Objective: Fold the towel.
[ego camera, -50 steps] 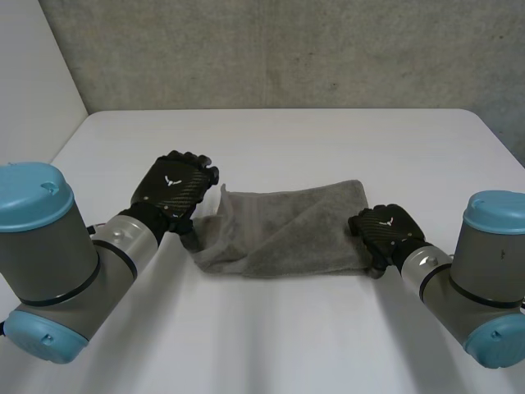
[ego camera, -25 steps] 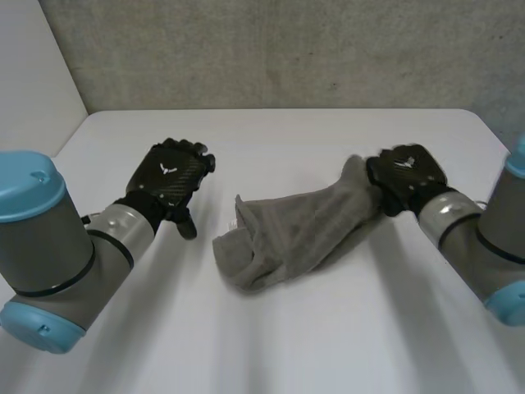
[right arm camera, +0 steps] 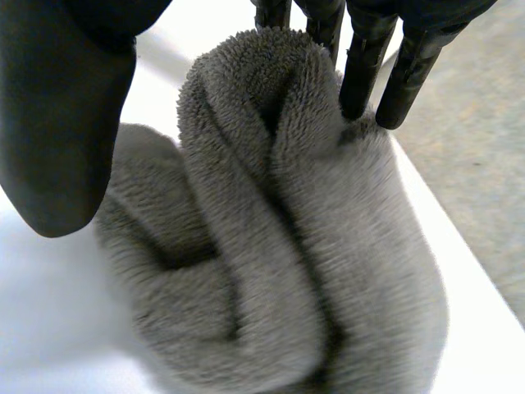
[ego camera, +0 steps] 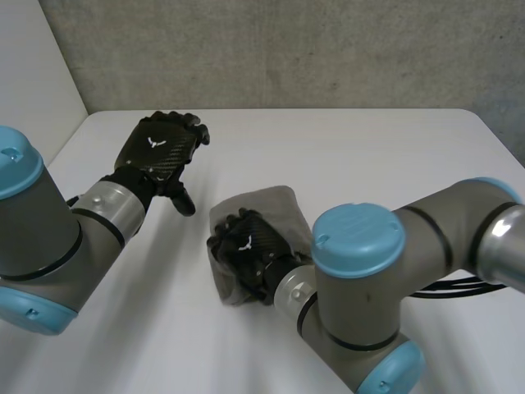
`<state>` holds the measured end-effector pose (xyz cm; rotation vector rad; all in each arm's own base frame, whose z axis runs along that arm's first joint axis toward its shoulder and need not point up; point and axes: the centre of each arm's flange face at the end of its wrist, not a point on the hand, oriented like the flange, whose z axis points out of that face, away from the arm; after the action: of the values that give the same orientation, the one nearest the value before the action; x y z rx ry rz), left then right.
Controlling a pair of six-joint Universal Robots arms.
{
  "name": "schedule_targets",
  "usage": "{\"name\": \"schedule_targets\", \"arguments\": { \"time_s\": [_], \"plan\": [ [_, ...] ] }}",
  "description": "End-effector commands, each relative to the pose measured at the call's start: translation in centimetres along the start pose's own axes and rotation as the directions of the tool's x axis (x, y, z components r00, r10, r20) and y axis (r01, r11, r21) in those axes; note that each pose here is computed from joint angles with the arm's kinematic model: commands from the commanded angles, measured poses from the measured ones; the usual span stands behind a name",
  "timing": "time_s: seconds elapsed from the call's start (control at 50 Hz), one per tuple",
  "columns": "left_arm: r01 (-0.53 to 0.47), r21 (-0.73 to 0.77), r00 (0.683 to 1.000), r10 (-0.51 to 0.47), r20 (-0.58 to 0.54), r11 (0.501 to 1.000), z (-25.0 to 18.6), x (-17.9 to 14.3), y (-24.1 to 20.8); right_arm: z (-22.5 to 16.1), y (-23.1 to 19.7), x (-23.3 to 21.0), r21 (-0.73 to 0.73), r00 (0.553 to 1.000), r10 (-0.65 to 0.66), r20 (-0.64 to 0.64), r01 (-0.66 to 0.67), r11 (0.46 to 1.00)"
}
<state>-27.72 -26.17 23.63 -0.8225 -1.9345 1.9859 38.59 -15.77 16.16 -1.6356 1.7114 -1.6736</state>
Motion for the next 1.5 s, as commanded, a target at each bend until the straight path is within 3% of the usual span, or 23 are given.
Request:
{"name": "schedule_targets", "arguments": {
  "time_s": [0.02, 0.1, 0.2, 0.42, 0.64, 0.86, 1.06, 1.28, 1.5],
  "plan": [
    [-0.004, 0.046, 1.0, 0.004, 0.006, 0.999, 0.7, -0.2, -1.4, -2.7, -1.9, 3.4, 0.035, 0.993, 0.059, -0.107, -0.055, 0.998],
    [0.037, 0.079, 0.999, -0.037, -0.003, 0.996, 1.1, 0.0, -2.4, -4.3, -2.6, 7.3, 0.07, 0.969, 0.144, -0.202, -0.132, 0.989],
    [0.158, 0.087, 0.987, -0.157, -0.025, 0.984, 1.9, 0.3, -2.6, -5.2, -1.7, 11.8, 0.075, 0.915, 0.285, -0.286, -0.275, 0.959],
    [0.269, 0.012, 0.962, -0.268, -0.053, 0.963, 3.2, 2.5, -0.9, -5.0, -0.3, 15.8, 0.138, 0.844, 0.468, -0.263, -0.447, 0.884],
    [0.314, -0.184, 0.949, -0.315, 0.028, 0.931, 4.3, 5.2, 4.3, -0.5, 3.2, 15.1, 0.045, 0.794, 0.576, -0.196, -0.579, 0.814],
    [0.282, -0.36, 0.959, -0.253, 0.126, 0.889, 1.6, 6.6, 8.9, 3.5, 8.6, 11.2, -0.177, 0.767, 0.624, -0.149, -0.641, 0.747],
    [0.269, -0.421, 0.963, -0.237, 0.127, 0.866, -0.6, 6.8, 10.1, 3.1, 9.4, 10.0, -0.215, 0.772, 0.62, -0.14, -0.635, 0.742],
    [0.273, -0.379, 0.962, -0.243, 0.126, 0.884, -0.3, 6.5, 8.7, 2.1, 8.1, 10.7, -0.156, 0.813, 0.563, -0.15, -0.581, 0.799],
    [0.289, -0.172, 0.955, -0.272, 0.115, 0.942, -0.3, 4.9, 1.3, -1.6, 1.9, 15.2, 0.046, 0.825, 0.516, -0.231, -0.52, 0.853]
  ]
}}
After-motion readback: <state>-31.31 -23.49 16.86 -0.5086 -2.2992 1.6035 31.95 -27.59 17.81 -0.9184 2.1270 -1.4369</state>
